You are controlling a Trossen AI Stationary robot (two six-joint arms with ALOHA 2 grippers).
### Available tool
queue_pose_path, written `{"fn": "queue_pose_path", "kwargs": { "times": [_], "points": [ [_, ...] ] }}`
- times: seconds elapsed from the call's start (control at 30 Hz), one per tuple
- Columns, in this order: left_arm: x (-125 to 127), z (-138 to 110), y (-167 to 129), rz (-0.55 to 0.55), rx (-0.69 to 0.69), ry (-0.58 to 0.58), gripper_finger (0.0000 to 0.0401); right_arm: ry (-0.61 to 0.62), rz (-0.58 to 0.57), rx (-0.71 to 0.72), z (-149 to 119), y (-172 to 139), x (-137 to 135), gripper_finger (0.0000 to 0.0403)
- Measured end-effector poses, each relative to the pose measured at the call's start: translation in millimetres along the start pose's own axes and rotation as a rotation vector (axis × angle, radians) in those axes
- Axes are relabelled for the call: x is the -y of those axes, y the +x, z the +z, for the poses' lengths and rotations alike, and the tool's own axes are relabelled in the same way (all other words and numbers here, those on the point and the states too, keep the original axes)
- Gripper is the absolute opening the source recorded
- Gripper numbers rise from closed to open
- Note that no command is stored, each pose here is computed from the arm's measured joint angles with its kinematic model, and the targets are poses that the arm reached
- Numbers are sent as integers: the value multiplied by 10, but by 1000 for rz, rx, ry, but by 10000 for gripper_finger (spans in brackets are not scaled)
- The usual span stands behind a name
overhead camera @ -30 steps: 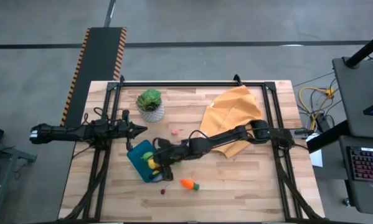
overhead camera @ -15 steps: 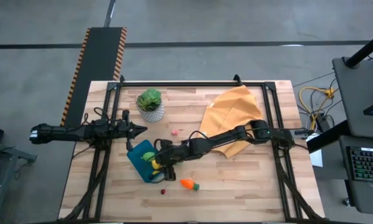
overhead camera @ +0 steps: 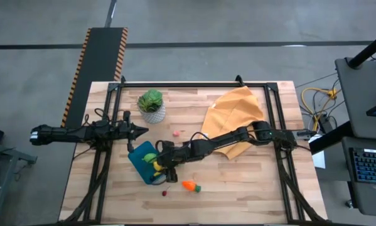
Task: Pick and placing Produce into tupperware
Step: Put the yellow lemon into the blue bin, then put the pink peach into the blue bin
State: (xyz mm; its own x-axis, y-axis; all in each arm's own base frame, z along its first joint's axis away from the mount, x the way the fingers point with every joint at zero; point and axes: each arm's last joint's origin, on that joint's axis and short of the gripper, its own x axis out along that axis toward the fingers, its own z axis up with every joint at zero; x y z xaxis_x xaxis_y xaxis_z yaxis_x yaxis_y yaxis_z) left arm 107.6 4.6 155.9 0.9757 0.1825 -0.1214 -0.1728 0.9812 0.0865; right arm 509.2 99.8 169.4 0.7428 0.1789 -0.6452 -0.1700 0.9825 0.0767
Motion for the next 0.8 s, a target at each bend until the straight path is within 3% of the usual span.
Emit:
{"fn": "queue_pose_path", "kwargs": {
  "times": [0.27, 0.8],
  "points": [
    [0, -1, 0, 0, 0, 0, 0, 7, 0, 0, 0, 0, 0, 211],
    [0, 0, 0, 0, 0, 0, 0, 7, 0, 3, 5, -4, 0, 254]
  ]
}}
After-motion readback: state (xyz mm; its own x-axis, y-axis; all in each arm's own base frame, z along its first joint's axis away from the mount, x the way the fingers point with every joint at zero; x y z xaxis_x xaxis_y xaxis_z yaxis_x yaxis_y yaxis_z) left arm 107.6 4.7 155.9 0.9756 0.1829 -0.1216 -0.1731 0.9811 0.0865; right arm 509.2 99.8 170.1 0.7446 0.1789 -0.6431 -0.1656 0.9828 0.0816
